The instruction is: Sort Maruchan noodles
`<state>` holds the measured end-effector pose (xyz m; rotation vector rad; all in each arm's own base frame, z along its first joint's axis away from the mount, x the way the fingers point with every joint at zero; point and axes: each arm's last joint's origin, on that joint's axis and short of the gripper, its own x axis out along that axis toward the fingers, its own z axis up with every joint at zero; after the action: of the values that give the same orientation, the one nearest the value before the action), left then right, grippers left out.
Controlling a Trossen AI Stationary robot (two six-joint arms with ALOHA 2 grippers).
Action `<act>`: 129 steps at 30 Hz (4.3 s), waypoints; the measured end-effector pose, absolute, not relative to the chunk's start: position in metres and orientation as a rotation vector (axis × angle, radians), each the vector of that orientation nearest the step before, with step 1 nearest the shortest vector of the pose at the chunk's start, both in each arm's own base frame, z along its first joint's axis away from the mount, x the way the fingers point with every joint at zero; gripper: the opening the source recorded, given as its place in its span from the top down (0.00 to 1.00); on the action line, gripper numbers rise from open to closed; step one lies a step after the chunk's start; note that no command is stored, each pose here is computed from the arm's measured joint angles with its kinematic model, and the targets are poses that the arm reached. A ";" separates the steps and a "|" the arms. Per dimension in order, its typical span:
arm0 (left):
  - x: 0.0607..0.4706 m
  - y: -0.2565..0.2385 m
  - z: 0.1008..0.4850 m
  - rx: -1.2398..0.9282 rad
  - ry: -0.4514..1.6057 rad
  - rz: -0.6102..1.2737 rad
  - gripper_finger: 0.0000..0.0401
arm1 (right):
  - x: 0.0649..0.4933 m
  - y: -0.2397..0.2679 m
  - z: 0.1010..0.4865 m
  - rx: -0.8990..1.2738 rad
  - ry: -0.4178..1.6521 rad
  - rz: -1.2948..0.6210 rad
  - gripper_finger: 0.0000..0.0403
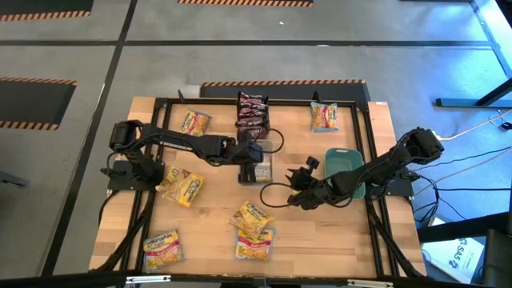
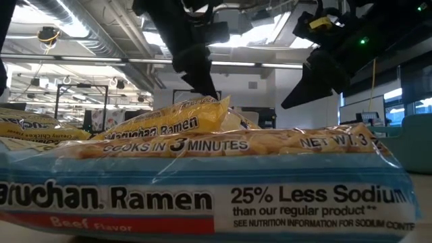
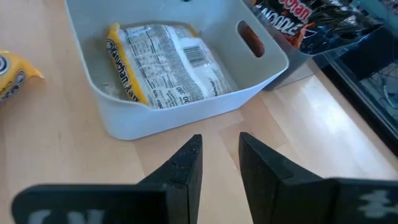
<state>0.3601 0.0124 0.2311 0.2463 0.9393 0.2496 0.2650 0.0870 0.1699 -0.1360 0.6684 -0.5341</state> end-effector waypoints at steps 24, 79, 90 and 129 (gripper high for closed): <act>0.350 0.020 0.225 0.204 1.059 0.090 0.43 | 0.290 0.054 0.183 -0.153 0.638 -0.351 0.78; 0.265 0.043 0.207 0.146 0.420 0.077 0.43 | 0.405 -0.059 0.157 0.037 1.087 -0.099 0.07; 0.265 0.043 0.208 0.142 0.407 0.054 0.43 | 0.406 -0.058 0.153 0.074 1.089 -0.077 0.25; 0.266 0.043 0.209 0.146 0.403 0.065 0.43 | 0.401 -0.060 0.167 -0.020 1.073 -0.148 1.00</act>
<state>0.2657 0.0430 0.2089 0.1458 0.4028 0.0649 0.4005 -0.0604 0.1674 -0.0199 1.0732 -0.1476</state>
